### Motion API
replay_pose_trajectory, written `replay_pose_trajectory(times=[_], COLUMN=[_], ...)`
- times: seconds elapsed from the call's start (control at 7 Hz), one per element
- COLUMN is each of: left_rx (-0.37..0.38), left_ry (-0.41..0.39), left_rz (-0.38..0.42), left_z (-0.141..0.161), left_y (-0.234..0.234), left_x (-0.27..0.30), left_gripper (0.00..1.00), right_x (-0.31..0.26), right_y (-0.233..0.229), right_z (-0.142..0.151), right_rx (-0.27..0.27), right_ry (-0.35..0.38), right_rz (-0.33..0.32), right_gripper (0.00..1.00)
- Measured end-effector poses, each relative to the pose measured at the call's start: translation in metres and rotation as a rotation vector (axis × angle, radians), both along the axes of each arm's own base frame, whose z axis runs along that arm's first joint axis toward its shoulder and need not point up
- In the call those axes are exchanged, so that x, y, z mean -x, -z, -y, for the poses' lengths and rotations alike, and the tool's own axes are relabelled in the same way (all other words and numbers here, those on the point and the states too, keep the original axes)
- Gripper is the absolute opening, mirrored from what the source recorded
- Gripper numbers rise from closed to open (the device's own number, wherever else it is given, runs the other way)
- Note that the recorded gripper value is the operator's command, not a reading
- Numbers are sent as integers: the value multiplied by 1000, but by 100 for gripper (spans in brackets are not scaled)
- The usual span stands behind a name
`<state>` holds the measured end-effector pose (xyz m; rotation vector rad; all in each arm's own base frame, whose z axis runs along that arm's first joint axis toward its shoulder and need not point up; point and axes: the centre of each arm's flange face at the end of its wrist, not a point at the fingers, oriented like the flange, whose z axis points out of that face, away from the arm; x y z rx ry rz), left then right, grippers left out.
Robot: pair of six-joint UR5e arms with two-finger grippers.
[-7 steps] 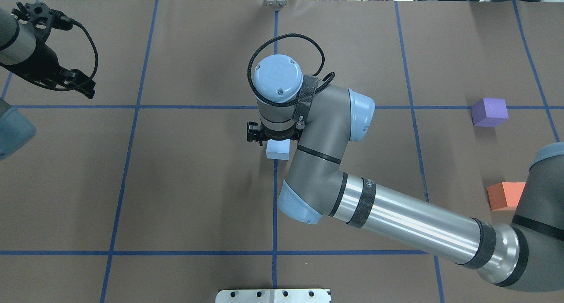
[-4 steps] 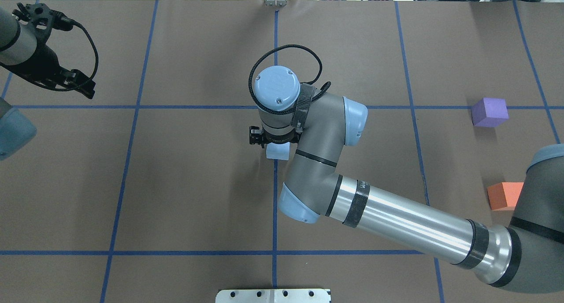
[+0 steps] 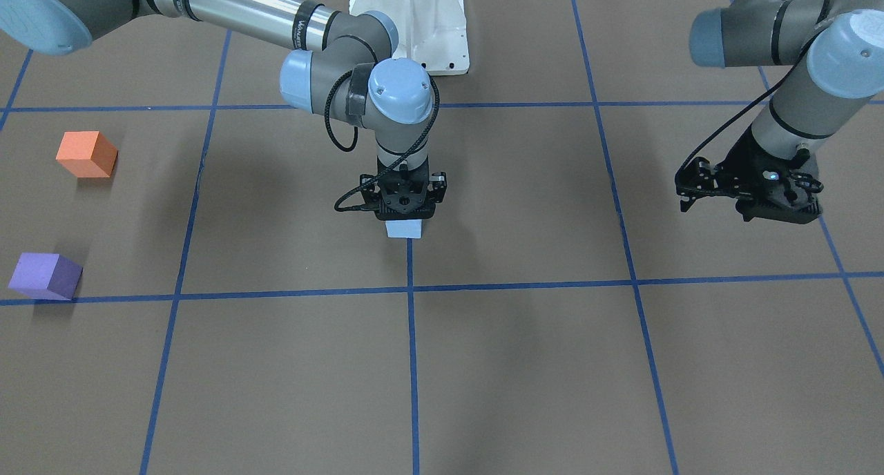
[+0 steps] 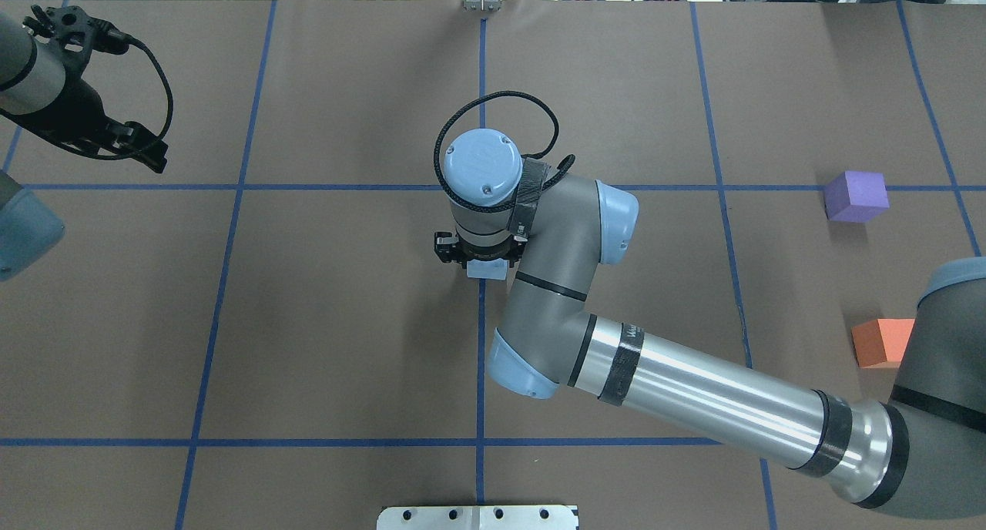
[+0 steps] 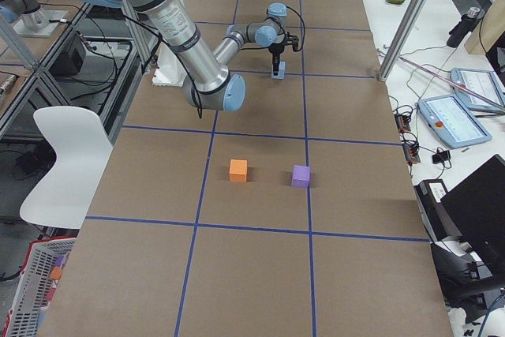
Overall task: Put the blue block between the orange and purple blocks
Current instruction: 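Grasp the light blue cube with the right gripper and carry it toward the purple cube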
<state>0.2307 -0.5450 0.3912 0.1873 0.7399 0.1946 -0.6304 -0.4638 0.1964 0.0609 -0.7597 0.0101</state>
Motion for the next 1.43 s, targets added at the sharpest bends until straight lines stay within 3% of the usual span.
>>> replay_pose_trajectory(times=[0.29,0.57,1.0,1.43], left_rx=[-5,-11,-13,-51], left_ry=[-1,-2,1,-17], left_rz=[-7,-12,-12,27], left_z=[-2,-5,-9,-8], left_y=[3,4,3,-24], left_x=[2,4,8,45], left_gripper=[100,100,100,100], right_x=[-38,-143,-305,-403], right_y=[19,18,-47,-136], right_z=[11,1,-2,-1], right_rx=[-9,-19,-40,-94], right_ry=[-32,-87,-110,-18], right_rz=[26,39,48,-27], right_gripper=[0,0,0,0])
